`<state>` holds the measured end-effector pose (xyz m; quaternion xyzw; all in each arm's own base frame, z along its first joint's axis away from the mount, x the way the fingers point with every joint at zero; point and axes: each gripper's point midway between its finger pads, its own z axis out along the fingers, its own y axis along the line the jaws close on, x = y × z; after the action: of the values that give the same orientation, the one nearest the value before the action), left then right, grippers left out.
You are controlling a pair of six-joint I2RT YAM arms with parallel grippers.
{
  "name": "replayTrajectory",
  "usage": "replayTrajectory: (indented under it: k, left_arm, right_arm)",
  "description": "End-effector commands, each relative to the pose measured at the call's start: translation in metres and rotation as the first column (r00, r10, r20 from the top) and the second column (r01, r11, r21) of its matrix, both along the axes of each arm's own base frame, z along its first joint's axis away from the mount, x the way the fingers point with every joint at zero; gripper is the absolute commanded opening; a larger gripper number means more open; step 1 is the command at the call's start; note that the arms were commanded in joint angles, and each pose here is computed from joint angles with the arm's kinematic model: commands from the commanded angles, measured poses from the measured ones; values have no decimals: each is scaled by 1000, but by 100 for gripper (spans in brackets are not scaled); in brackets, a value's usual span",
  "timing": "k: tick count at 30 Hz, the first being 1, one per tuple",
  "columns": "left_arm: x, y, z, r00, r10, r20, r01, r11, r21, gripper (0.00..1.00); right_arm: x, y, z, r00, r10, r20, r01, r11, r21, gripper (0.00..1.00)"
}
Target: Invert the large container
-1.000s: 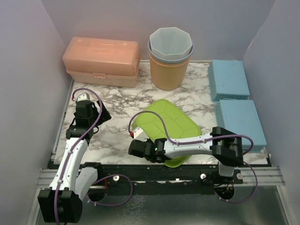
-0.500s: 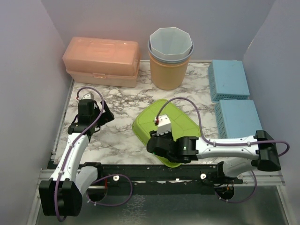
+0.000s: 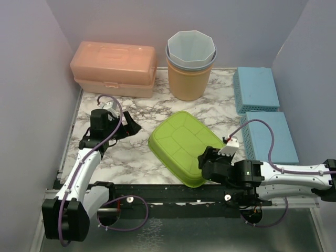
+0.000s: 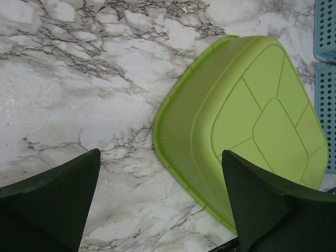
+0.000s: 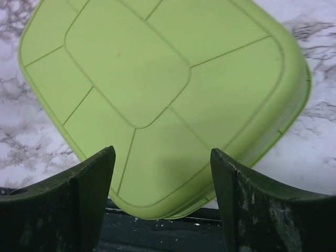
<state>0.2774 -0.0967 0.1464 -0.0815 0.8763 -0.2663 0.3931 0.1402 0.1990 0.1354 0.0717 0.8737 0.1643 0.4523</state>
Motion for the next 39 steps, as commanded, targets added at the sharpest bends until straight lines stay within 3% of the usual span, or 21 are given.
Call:
replayTrajectory:
  k: [1, 4, 9, 12, 15, 18, 22, 27, 30, 34, 39]
  left_arm:
    - [9, -15, 0, 1000, -24, 9, 24, 1000, 14, 99]
    - [21, -27, -6, 999, -38, -18, 40, 993, 109, 99]
    - [43, -59, -13, 992, -112, -57, 122, 971, 204, 99]
    - [57, -73, -16, 988, -138, -68, 151, 961, 233, 99]
    - [66, -88, -21, 982, -170, -85, 186, 951, 247, 99]
    - [65, -110, -35, 959, -255, -122, 280, 917, 284, 99]
    - [57, -131, -53, 937, -304, -170, 346, 869, 353, 99]
    - [53, -132, -68, 937, -282, -204, 340, 870, 358, 99]
    - [49, -127, -75, 940, -263, -217, 329, 864, 381, 98]
    - [41, -124, -81, 936, -264, -234, 338, 861, 380, 98]
    - [31, -119, -90, 926, -272, -261, 358, 853, 381, 97]
  right_arm:
    - [10, -44, 5, 985, -166, 55, 169, 984, -51, 78]
    - [12, -46, 1, 988, -130, 86, 144, 974, -175, 84]
    - [8, -69, -9, 950, -308, 55, 313, 929, -199, 86]
    - [9, -61, -17, 960, -274, 50, 279, 938, -205, 88]
    - [3, -51, -28, 959, -282, -23, 279, 955, -100, 90]
    - [-2, -40, -37, 960, -256, -113, 267, 959, 99, 90]
    - [3, -33, -30, 973, -191, -131, 221, 934, 280, 93]
    - [11, -42, -18, 976, -196, -95, 211, 962, 175, 96]
    - [14, -31, -31, 975, -174, -139, 187, 978, 88, 97]
    - [14, -12, -58, 949, -178, -260, 211, 972, 105, 97]
    - [25, 2, -55, 951, -167, -259, 204, 971, 124, 98]
